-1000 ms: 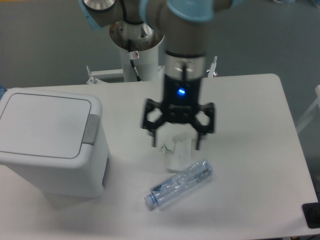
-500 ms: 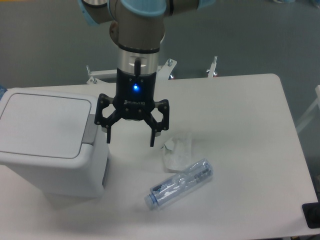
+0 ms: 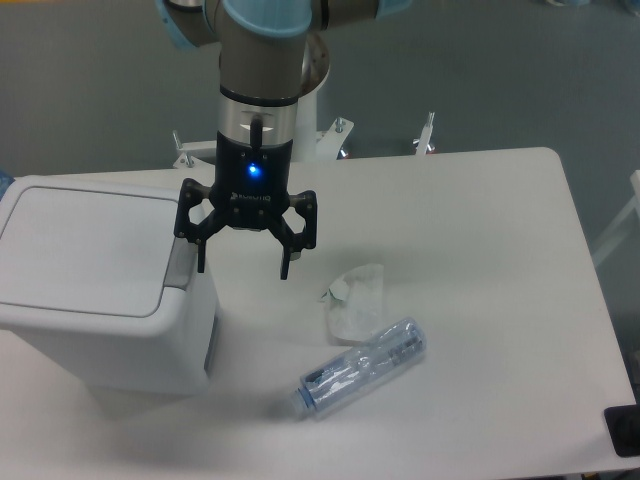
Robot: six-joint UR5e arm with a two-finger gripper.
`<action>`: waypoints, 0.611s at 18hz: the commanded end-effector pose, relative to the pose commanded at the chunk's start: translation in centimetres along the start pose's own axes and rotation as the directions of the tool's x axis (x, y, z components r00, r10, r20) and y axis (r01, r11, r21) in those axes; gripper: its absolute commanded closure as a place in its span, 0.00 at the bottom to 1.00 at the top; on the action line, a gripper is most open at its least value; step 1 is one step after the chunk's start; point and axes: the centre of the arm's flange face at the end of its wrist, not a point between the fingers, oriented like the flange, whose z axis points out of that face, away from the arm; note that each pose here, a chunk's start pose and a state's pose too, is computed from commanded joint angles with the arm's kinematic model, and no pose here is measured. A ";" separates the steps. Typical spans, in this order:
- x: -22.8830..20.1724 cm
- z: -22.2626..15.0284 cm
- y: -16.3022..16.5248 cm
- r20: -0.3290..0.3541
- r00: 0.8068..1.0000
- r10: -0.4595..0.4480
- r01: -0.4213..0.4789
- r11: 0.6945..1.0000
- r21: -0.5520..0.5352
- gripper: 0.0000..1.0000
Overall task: Open the trash can
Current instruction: 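Lower the gripper onto the lid's grey tab and push to flip it open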
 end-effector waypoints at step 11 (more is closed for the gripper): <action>1.1 0.6 0.4 -0.008 1.000 -0.004 0.004 1.000 -0.012 0.00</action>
